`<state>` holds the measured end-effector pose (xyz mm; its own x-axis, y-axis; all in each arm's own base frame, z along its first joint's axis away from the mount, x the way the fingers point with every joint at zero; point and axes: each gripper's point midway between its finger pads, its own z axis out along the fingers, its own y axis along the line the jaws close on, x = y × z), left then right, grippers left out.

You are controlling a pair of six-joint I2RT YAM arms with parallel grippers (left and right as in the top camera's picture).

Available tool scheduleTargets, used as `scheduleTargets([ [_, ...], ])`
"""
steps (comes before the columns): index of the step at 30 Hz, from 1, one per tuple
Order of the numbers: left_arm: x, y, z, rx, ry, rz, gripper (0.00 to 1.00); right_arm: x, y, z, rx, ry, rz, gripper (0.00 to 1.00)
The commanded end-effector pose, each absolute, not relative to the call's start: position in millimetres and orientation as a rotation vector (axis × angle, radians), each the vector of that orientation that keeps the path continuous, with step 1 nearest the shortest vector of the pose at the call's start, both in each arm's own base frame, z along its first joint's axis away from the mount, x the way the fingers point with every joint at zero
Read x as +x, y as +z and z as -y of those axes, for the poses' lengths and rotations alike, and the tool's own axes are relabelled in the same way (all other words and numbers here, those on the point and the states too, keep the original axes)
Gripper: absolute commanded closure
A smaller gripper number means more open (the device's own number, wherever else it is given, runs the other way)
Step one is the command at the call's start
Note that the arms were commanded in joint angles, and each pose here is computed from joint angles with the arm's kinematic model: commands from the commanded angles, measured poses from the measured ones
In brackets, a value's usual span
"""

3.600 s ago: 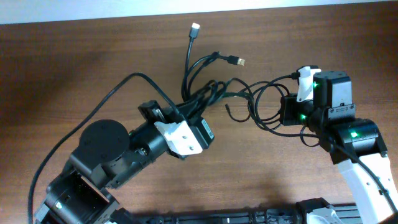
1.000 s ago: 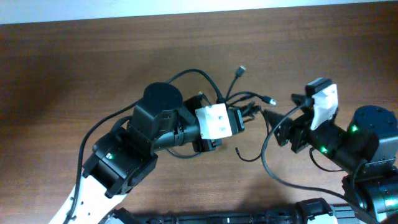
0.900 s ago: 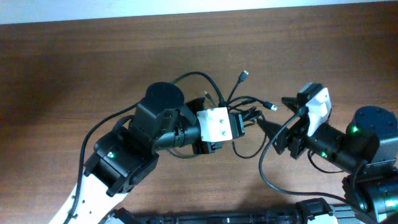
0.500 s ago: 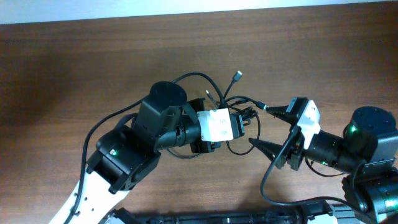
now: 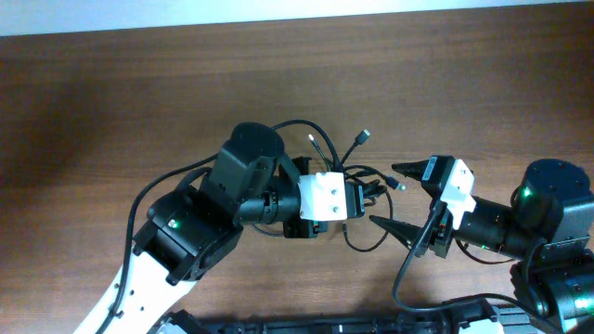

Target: Untangle cables

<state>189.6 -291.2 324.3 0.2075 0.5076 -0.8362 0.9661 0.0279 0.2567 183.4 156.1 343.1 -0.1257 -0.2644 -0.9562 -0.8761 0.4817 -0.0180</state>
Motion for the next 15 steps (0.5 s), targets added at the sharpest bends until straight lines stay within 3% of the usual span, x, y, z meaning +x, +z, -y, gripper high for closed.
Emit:
scheduleTargets([
  [1, 178.1, 342.1, 296.5, 1.653, -0.701, -1.280, 1.00, 183.2, 342.6, -155.9, -1.010, 0.699, -1.641, 0.21],
  [8, 167.7, 354.8, 304.3, 1.677, -0.762, -1.142, 1.00, 174.7, 346.7, -161.6, -1.049, 0.751, -1.597, 0.39],
  [15, 161.9, 357.9, 306.0, 1.688, -0.797, -1.104, 1.00, 173.2, 347.3, -162.5, -1.053, 0.762, -1.591, 0.86],
])
